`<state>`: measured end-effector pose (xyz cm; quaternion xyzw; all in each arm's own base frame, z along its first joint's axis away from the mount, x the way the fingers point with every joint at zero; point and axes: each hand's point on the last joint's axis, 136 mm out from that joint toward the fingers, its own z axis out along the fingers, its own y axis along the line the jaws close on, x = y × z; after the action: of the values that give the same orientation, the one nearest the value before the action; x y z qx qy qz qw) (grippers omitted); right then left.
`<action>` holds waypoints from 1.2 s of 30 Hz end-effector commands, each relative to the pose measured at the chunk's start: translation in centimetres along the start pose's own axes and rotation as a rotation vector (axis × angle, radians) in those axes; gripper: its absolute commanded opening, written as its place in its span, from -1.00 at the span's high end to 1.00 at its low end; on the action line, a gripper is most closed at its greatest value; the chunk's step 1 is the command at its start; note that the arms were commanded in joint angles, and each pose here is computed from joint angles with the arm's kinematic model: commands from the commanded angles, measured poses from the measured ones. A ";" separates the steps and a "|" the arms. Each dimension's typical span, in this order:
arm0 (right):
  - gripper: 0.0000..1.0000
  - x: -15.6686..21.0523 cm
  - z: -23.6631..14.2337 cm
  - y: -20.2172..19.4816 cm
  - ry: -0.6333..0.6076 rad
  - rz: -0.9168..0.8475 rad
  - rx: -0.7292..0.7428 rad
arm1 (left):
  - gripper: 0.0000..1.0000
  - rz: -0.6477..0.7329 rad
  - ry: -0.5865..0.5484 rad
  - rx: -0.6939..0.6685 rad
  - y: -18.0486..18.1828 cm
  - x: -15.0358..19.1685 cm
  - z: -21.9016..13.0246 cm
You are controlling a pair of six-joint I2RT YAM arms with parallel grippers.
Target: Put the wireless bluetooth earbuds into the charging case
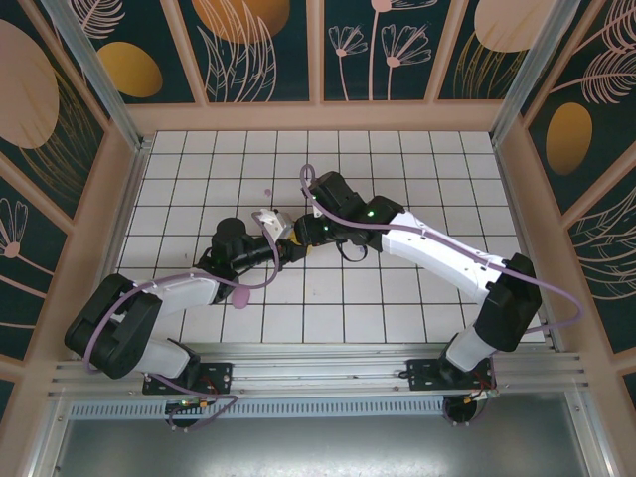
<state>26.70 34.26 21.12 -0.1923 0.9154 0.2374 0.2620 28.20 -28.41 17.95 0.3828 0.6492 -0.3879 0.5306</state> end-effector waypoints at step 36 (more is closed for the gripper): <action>0.24 5.4 -3.6 -15.9 -0.098 0.714 -0.006 | 1.00 -0.077 0.035 -0.032 0.3 0.6 -0.2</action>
<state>28.53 16.75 15.95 0.1398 0.9240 0.2752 0.2259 28.26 -28.12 17.35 0.3574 0.6754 -0.3957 0.5095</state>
